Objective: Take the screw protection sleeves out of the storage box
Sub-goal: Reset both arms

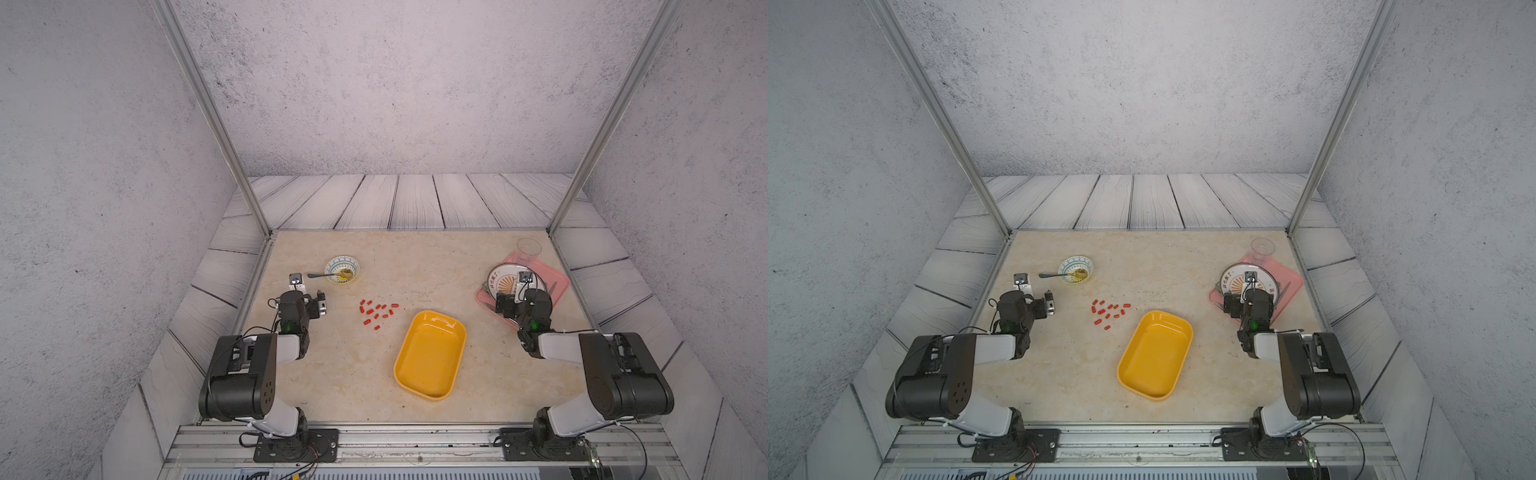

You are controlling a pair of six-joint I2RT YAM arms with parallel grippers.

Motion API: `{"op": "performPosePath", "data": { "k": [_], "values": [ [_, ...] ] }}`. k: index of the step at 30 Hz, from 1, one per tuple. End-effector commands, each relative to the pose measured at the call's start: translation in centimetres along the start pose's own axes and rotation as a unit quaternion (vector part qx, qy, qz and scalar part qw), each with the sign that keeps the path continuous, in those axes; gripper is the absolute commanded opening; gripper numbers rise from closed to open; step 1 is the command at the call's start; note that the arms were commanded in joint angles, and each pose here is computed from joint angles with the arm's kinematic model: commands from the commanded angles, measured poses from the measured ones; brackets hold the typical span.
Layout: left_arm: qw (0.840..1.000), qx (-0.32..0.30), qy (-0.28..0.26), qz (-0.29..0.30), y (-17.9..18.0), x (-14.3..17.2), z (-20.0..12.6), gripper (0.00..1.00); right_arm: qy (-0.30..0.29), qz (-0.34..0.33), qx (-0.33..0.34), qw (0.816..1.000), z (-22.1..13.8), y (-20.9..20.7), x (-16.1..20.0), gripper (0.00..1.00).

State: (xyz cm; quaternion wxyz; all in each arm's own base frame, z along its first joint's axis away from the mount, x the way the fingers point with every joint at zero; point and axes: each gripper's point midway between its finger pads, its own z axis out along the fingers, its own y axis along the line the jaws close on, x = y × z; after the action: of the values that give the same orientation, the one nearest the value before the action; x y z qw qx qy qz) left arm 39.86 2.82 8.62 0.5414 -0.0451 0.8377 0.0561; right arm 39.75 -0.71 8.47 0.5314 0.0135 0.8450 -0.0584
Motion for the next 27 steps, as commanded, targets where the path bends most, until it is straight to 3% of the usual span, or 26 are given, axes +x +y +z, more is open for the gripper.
{"op": "performPosePath", "data": {
  "k": [1,27],
  "values": [
    [1.0,-0.003,-0.014,-0.003,-0.03,-1.25,-0.02,0.98,-0.005,0.007,-0.002,1.0,0.19,0.02,-0.4,1.0],
    [1.0,0.003,-0.012,0.002,-0.26,-1.25,0.07,0.98,-0.006,0.007,-0.001,1.0,0.2,0.0,-0.45,0.99]
  ]
}}
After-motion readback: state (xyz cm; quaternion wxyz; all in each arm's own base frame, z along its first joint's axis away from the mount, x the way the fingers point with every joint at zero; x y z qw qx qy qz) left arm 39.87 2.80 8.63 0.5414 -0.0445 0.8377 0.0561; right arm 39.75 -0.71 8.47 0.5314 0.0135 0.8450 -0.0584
